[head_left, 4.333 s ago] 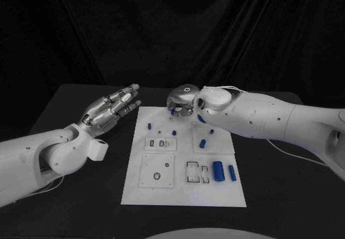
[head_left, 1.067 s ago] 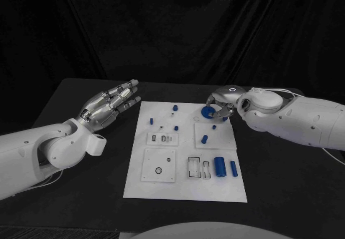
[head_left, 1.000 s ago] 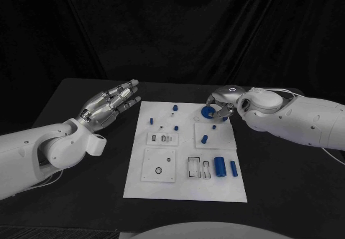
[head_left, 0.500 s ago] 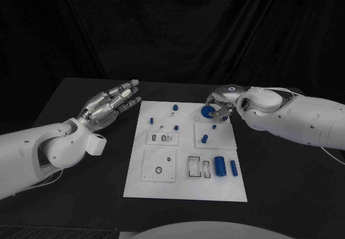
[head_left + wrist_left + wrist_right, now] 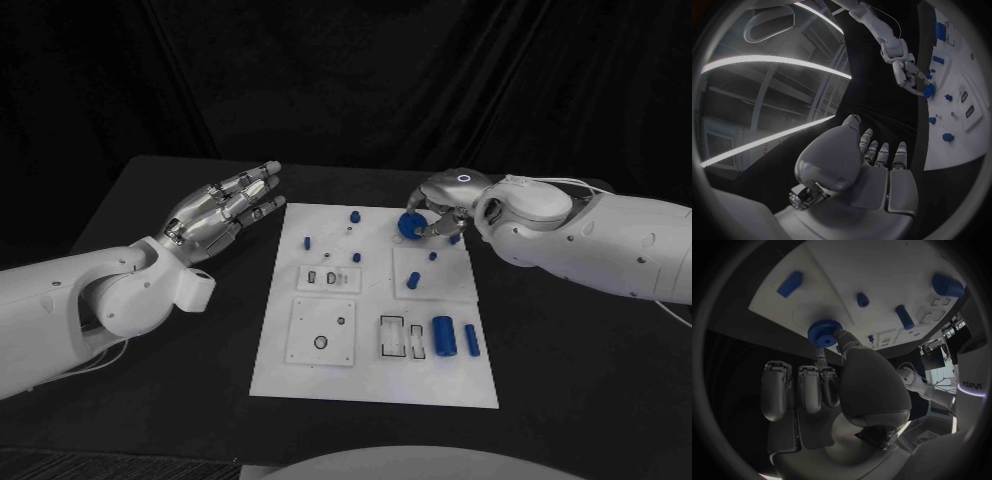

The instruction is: Assemble the parts on the task board

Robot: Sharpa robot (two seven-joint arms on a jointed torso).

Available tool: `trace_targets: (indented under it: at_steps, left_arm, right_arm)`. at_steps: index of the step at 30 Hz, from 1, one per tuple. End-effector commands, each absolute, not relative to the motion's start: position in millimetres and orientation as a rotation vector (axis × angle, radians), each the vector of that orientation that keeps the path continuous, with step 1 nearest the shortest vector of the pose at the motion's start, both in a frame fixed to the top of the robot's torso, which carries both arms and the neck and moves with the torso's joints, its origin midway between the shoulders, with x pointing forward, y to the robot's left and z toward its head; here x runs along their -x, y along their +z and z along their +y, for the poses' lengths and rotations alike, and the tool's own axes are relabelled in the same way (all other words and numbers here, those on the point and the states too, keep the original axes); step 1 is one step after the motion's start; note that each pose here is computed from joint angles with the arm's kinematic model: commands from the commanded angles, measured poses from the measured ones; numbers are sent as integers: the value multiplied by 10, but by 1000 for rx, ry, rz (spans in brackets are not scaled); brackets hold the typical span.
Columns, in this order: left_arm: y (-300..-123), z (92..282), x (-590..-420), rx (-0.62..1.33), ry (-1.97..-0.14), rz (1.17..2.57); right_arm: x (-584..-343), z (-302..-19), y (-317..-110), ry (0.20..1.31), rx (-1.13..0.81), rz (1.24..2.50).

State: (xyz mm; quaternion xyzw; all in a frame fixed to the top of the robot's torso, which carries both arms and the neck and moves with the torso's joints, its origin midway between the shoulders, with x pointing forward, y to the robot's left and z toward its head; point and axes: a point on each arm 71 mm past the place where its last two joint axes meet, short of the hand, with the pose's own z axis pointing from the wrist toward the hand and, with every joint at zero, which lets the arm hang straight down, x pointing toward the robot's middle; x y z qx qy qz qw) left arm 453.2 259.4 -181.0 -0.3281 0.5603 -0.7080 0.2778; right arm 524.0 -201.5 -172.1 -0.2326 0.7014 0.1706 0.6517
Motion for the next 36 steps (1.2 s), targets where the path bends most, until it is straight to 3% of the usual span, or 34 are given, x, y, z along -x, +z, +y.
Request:
trace_targets:
  at_steps: [1, 8, 16, 36]
  left_arm:
    - [-1805, 2578, -4522, 876, -1916, 1501]
    - [-1807, 2551, -4527, 874, -1921, 1505]
    - [-1810, 2538, -4537, 871, -1925, 1507]
    - [-1815, 2505, -4554, 867, -1933, 1511]
  right_arm:
    - [-5209, -1867, -1554, 433, 533, 1506]
    - [-5157, -1553, -1431, 501, 579, 1460]
    - [-5196, -1253, -1452, 534, 631, 1466]
    - [-5304, -990, -1651, 521, 681, 1546]
